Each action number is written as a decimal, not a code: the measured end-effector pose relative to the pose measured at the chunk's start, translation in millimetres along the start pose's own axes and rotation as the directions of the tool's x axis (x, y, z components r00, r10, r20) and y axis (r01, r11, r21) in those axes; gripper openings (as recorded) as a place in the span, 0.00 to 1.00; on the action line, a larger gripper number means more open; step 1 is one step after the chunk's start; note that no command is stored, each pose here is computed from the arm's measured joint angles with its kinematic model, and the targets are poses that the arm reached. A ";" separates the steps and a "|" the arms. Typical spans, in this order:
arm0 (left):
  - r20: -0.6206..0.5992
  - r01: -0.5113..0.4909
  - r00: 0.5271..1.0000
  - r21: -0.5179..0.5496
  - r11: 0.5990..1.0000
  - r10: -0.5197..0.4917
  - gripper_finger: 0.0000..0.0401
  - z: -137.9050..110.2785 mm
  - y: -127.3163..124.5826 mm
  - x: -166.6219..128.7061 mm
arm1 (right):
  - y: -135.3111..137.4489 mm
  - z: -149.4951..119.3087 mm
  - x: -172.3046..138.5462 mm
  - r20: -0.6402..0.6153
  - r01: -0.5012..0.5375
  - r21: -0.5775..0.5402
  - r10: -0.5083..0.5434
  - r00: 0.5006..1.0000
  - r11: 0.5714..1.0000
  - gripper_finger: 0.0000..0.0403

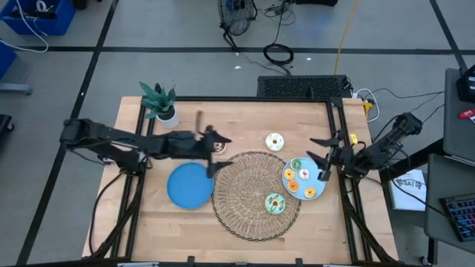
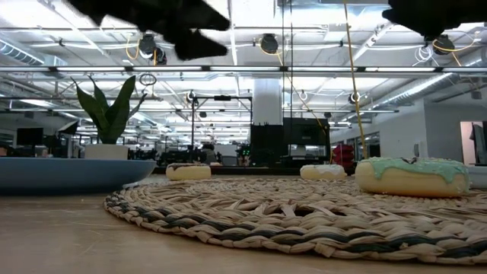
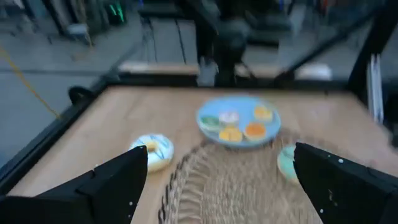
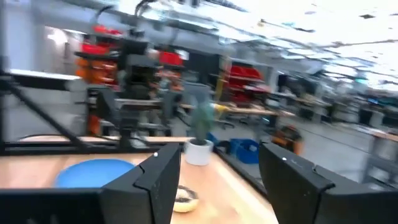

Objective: Pick & Place donuts
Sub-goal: Put the large white donut on the blue plate

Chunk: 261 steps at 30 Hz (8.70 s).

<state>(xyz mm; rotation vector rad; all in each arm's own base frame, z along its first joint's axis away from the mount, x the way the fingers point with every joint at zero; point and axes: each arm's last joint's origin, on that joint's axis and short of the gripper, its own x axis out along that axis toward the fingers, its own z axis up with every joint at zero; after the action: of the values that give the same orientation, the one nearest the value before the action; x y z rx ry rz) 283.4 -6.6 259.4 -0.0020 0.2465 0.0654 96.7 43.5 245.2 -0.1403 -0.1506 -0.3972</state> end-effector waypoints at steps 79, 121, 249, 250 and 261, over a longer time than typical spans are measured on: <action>0.218 -0.163 0.955 -0.180 0.970 0.201 0.99 -131.2 19.2 -104.3 | -43.4 -138.1 166.1 -0.945 -0.043 -0.005 0.009 0.328 0.999 0.84; 0.219 -0.163 0.955 -0.180 0.970 0.201 0.99 -131.0 19.2 -104.3 | -46.6 -122.6 159.9 -0.940 -0.061 -0.057 -0.033 0.339 0.997 0.79; 0.271 -0.115 0.950 -0.165 0.979 0.158 0.99 -126.1 19.0 -105.2 | 51.4 -48.7 153.0 -0.492 -0.519 0.024 0.462 0.738 0.855 0.50; 0.282 -0.095 0.947 -0.205 0.974 0.152 0.99 -124.9 18.9 -105.5 | 52.6 -50.7 153.1 -0.478 -0.524 0.010 0.464 0.745 0.852 0.50; 0.280 0.004 0.951 -0.425 0.905 0.128 0.99 -125.0 17.8 -102.0 | 56.9 -66.0 157.7 -0.402 -0.526 -0.122 0.442 0.802 0.842 0.50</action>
<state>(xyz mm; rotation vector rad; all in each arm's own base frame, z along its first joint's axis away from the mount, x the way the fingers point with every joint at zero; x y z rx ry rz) 153.1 3.4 163.2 -0.4147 -0.0803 0.1815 270.6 25.6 201.8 -0.3240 0.2977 0.0881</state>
